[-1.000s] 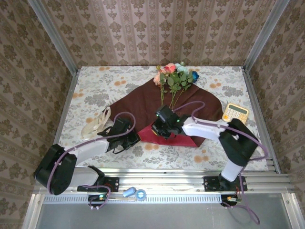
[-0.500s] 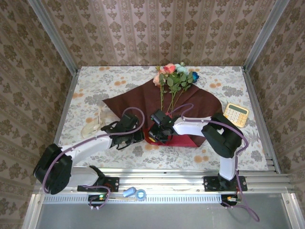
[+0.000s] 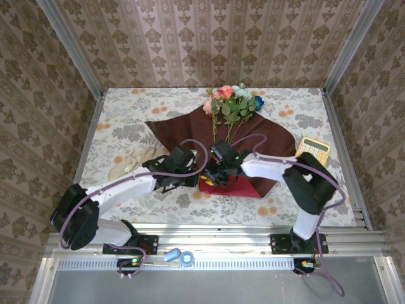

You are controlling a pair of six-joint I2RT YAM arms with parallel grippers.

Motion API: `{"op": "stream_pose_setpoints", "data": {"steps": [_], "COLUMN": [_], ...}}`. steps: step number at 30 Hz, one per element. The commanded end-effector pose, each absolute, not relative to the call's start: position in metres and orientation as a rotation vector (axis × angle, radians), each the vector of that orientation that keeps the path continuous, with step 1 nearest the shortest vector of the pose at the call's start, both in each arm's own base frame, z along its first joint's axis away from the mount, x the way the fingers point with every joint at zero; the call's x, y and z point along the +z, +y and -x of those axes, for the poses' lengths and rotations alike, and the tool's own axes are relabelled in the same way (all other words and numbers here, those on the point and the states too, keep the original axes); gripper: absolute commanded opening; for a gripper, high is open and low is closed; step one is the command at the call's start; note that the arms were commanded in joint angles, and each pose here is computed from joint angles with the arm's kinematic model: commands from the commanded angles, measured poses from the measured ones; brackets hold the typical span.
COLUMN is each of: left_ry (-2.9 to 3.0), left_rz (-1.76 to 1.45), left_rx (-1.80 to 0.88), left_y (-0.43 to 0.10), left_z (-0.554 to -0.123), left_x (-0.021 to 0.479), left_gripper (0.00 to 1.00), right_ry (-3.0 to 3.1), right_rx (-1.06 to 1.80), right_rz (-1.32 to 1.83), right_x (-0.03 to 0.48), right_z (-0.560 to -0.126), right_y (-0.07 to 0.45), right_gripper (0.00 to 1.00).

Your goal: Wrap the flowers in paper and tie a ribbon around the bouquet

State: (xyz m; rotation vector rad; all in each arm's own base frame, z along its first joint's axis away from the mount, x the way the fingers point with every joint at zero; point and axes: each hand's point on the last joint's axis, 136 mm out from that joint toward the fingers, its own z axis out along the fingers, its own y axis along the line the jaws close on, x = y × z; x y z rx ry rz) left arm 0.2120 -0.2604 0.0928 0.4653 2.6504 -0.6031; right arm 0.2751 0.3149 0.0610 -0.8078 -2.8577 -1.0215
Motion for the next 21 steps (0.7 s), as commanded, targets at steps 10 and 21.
{"op": "stream_pose_setpoints", "data": {"steps": [10, 21], "left_ry": [2.565, 2.511], "left_rz": [-0.823, -0.978], "left_rx": [-0.588, -0.627], "left_y": [-0.295, -0.337], "left_z": [-0.207, -0.198], "left_x": [0.097, 0.092], "left_gripper": [0.00, 0.00], "right_ry": [-2.784, -2.752], "right_rx": [-1.019, -0.969], "right_rz": [0.916, 0.948], "right_x": [0.035, 0.009], "right_z": [-0.272, -0.271], "right_y": [0.251, 0.249], "right_gripper": [0.00, 0.00]}}
